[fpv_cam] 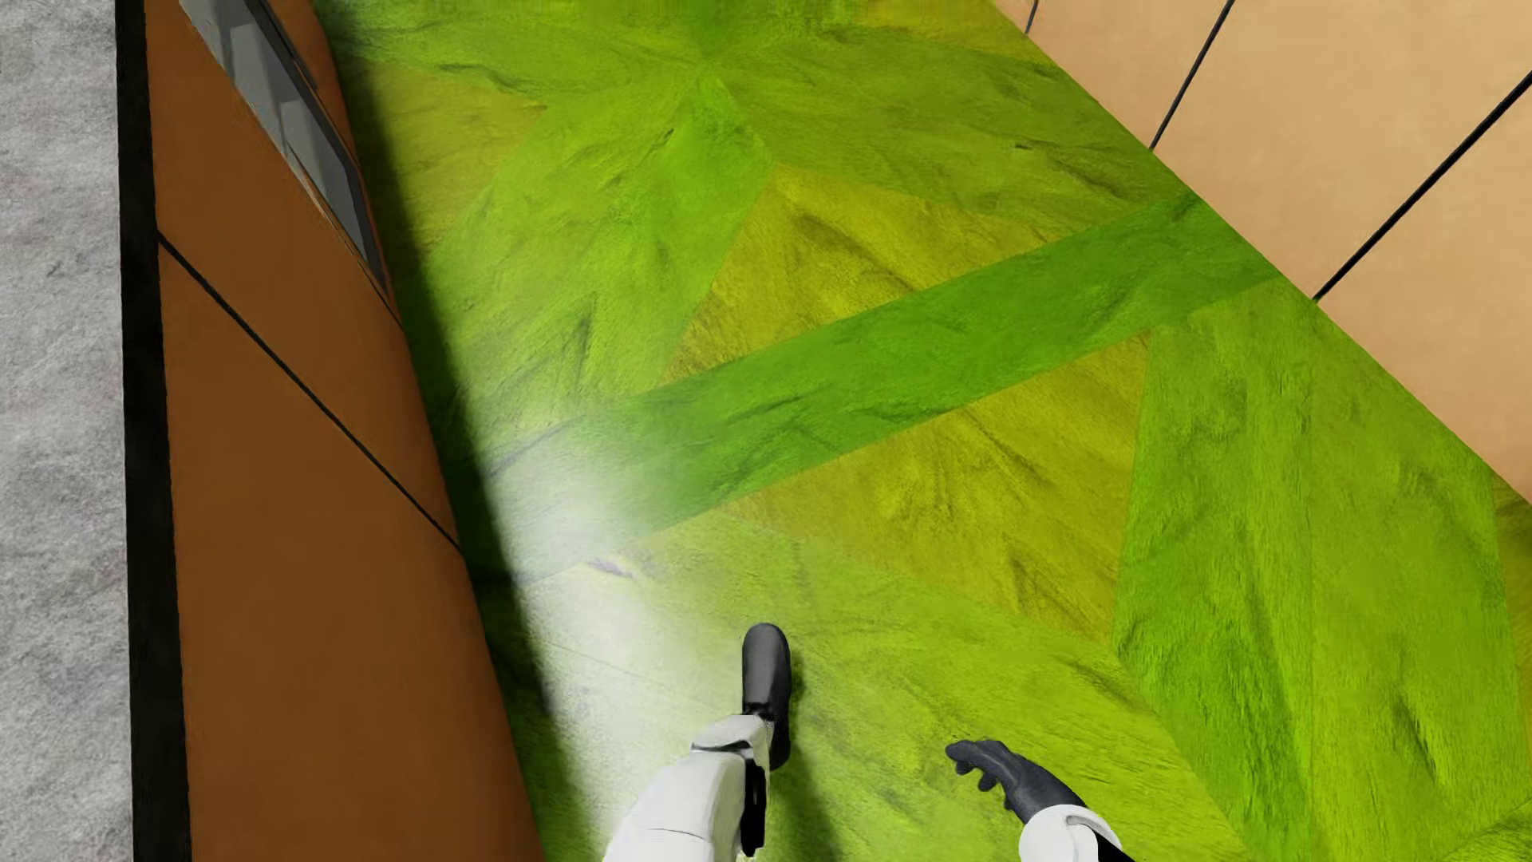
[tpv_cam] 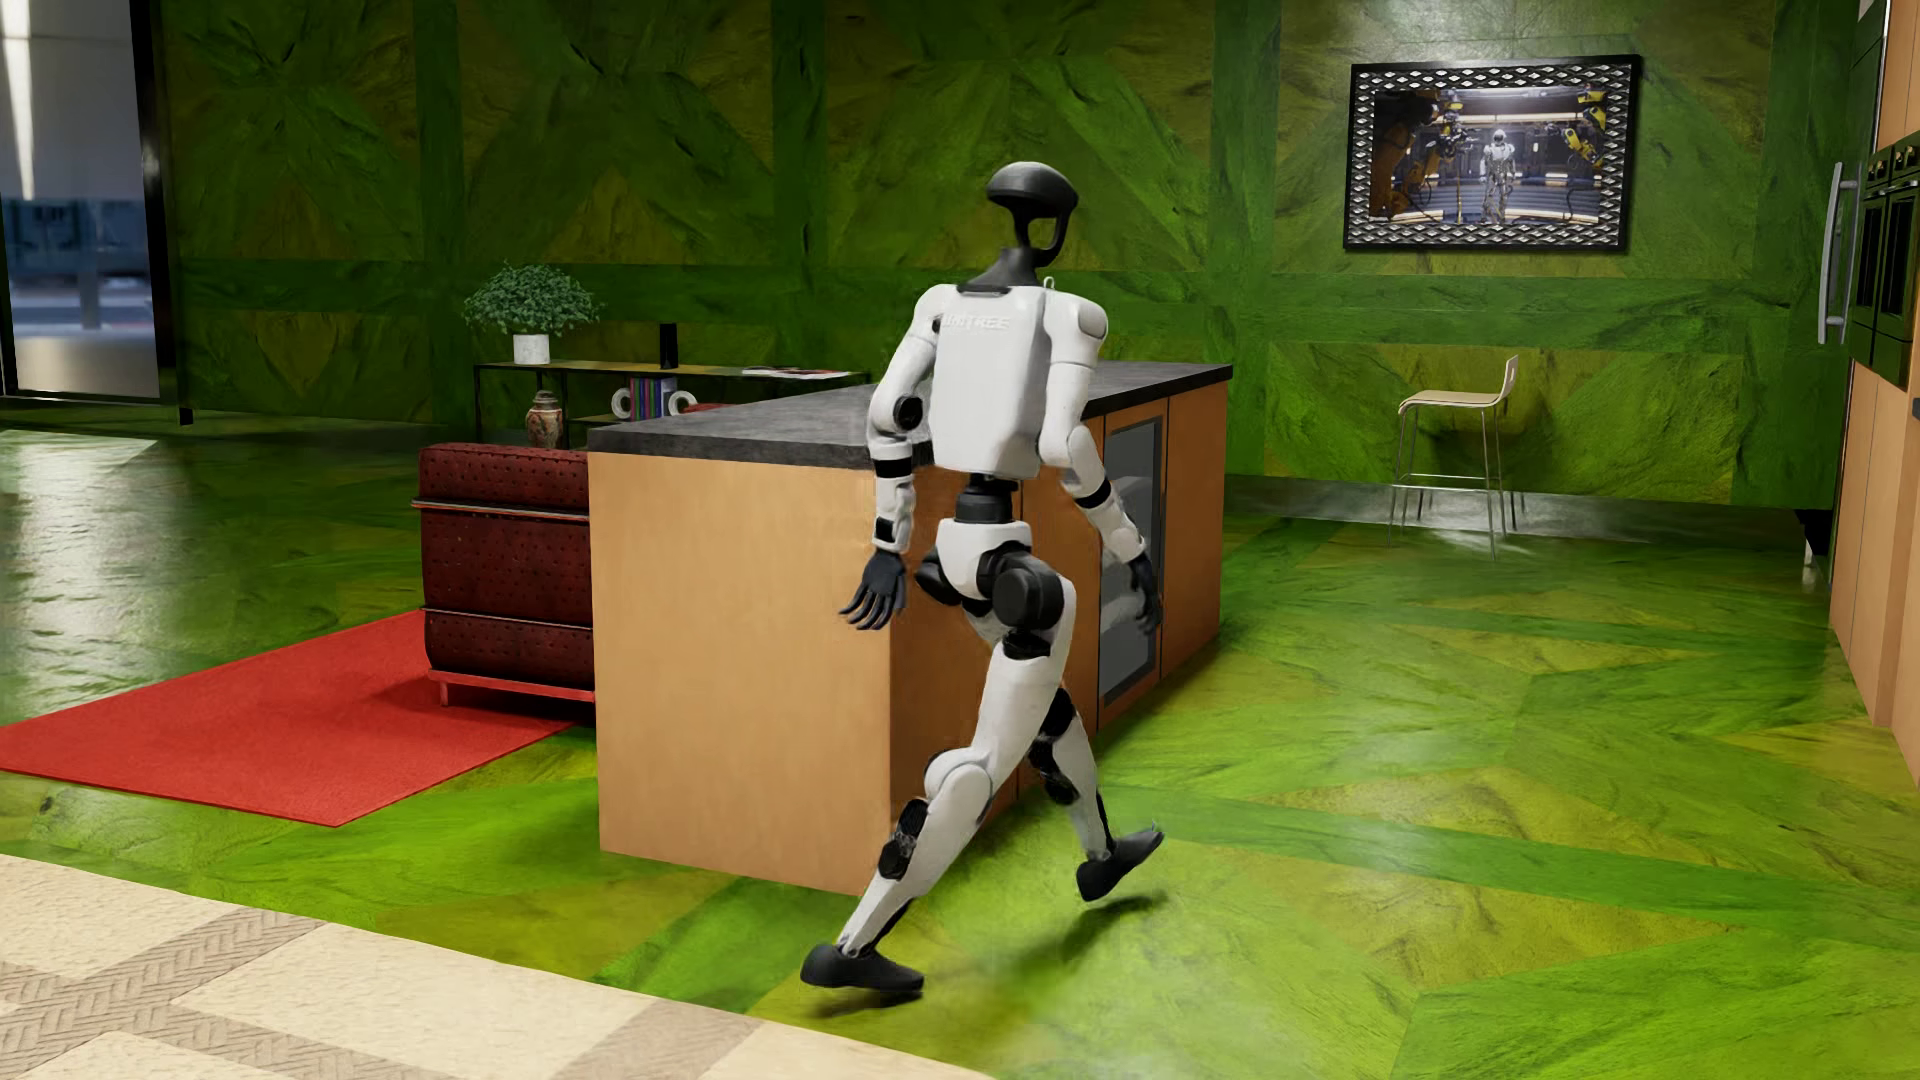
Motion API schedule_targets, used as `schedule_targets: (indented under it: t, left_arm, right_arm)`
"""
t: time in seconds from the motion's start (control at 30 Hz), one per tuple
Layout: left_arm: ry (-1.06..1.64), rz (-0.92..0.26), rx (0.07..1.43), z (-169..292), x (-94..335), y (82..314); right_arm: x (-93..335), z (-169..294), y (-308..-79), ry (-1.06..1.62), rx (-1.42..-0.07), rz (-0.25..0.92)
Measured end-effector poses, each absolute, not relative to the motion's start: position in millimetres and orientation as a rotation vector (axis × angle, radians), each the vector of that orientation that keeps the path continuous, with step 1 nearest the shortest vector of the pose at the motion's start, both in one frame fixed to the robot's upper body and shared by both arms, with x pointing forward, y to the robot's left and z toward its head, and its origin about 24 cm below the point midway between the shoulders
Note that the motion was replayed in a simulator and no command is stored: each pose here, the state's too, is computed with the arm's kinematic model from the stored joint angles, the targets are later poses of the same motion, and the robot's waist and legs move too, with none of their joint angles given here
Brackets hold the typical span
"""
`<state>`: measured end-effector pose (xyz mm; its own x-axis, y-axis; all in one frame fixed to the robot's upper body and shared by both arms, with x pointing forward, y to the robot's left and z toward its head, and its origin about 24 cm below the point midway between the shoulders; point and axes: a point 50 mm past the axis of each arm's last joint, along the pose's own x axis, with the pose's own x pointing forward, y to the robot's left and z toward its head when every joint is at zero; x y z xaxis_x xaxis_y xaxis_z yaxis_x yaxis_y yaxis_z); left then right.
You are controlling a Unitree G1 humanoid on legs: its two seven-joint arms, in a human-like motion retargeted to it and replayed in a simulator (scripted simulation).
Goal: Circle the counter
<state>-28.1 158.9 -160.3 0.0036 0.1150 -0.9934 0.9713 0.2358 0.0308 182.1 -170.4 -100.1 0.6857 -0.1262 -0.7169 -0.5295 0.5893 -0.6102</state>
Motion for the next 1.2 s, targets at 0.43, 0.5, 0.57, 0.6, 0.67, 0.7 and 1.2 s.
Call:
schedule_targets:
  t: [0.43,0.5,0.57,0.6,0.67,0.7,1.2]
  left_arm:
    - [0.569,-0.496,1.572,-87.6,234.7,146.0]
    - [0.327,-0.335,1.433,-32.8,283.1,133.3]
    - [0.104,-0.225,1.382,18.8,307.3,125.6]
    - [0.026,-0.177,1.360,36.6,309.8,124.7]
    - [-0.010,-0.150,1.271,45.8,302.8,125.2]
    - [0.016,-0.160,1.281,39.1,297.0,127.1]
    - [1.631,-0.575,1.077,-154.5,-58.8,205.2]
  right_arm:
    - [47.1,-137.9,-208.6,1.218,-0.806,0.160]
    - [44.6,-135.8,-210.7,1.218,-0.798,0.140]
    - [40.7,-138.0,-207.2,1.248,-0.765,0.157]
    - [39.0,-140.0,-204.6,1.266,-0.755,0.201]
    - [35.4,-142.7,-201.7,1.291,-0.787,0.280]
    - [29.8,-143.6,-199.4,1.313,-0.766,0.246]
    - [194.6,-95.9,-176.4,0.766,-0.959,0.305]
